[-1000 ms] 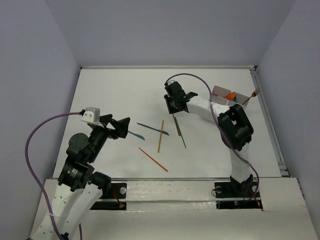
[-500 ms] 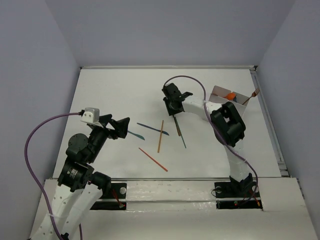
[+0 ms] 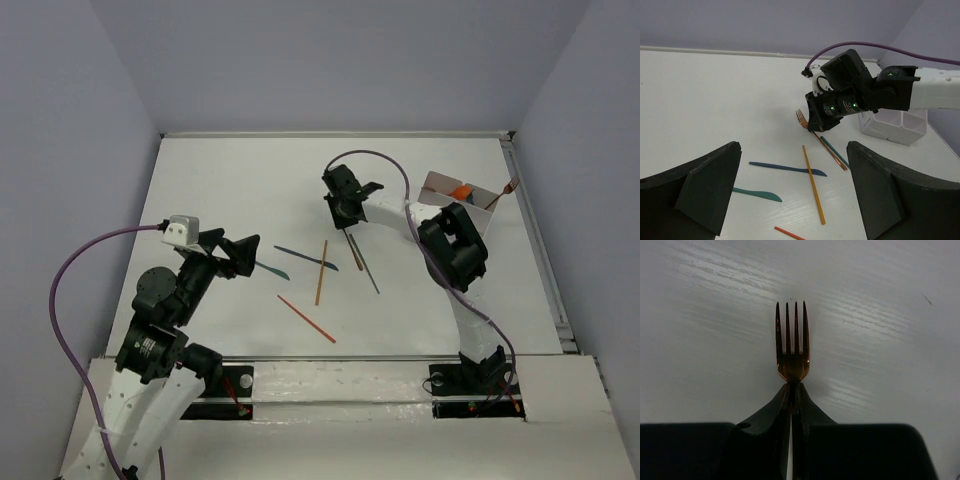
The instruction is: Sort the eating utensils into containers
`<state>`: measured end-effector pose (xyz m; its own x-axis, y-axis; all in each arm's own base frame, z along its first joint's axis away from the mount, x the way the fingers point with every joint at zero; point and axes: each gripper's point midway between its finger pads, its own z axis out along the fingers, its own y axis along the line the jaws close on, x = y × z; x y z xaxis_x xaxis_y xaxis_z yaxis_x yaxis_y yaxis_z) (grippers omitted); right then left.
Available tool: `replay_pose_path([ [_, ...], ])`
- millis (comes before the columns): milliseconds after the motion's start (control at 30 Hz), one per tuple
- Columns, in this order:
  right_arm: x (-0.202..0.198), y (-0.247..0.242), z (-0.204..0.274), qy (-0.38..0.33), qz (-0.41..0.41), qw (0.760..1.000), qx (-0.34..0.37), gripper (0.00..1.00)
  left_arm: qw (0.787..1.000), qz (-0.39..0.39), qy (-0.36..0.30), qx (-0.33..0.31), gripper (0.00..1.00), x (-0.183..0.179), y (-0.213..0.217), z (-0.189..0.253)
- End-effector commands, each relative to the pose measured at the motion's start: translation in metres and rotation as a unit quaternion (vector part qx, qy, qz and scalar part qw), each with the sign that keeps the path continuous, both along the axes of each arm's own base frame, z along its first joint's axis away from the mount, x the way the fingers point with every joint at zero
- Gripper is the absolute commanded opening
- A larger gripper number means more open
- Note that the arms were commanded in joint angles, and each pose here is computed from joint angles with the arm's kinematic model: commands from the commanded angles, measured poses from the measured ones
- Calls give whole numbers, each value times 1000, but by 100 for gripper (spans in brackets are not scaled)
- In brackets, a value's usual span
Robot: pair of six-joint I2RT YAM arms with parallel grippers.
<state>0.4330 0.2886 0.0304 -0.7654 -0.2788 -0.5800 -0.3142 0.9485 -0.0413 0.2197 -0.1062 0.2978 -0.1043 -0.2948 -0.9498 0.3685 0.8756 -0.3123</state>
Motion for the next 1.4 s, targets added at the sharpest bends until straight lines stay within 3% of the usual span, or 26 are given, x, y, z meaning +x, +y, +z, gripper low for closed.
replay_pose_path([
  [0, 4, 10, 10, 2, 0, 1000, 22, 7, 999, -1, -48, -17, 99, -5, 2, 34],
  [167, 10, 13, 24, -20, -6, 999, 41, 7, 999, -1, -47, -17, 99, -5, 3, 33],
  [333, 24, 25, 94, -123, -10, 985, 124, 7, 999, -2, -47, -17, 99, -5, 2, 33],
  [500, 29, 10, 180, -233, -38, 949, 208, 7, 999, -2, -47, -17, 99, -5, 2, 33],
  [633, 44, -56, 234, -330, -122, 910, 217, 7, 999, -4, -49, -18, 99, -6, 2, 34],
  [667, 40, -78, 227, -336, -141, 908, 207, 7, 999, -3, -50, -18, 99, -6, 2, 35],
  [700, 41, -119, 264, -382, -182, 880, 217, 7, 999, -4, -51, -19, 99, -7, 2, 36],
  [767, 34, -166, 274, -411, -225, 857, 214, 7, 998, -8, -53, -20, 99, -9, 1, 37],
  [800, 26, -208, 298, -443, -262, 832, 208, 7, 998, -9, -55, -21, 99, -10, 1, 38],
  [900, 9, -270, 312, -488, -331, 789, 173, 7, 998, -12, -60, -22, 99, -13, 0, 40],
  [967, -6, -313, 333, -531, -375, 746, 143, 7, 998, -14, -64, -24, 99, -15, 0, 42],
  [1167, -10, -381, 344, -565, -438, 695, 84, 7, 997, -19, -66, -24, 99, -19, -1, 42],
  [1367, 7, -400, 343, -580, -439, 686, 24, 7, 997, -20, -70, -26, 99, -21, -1, 44],
])
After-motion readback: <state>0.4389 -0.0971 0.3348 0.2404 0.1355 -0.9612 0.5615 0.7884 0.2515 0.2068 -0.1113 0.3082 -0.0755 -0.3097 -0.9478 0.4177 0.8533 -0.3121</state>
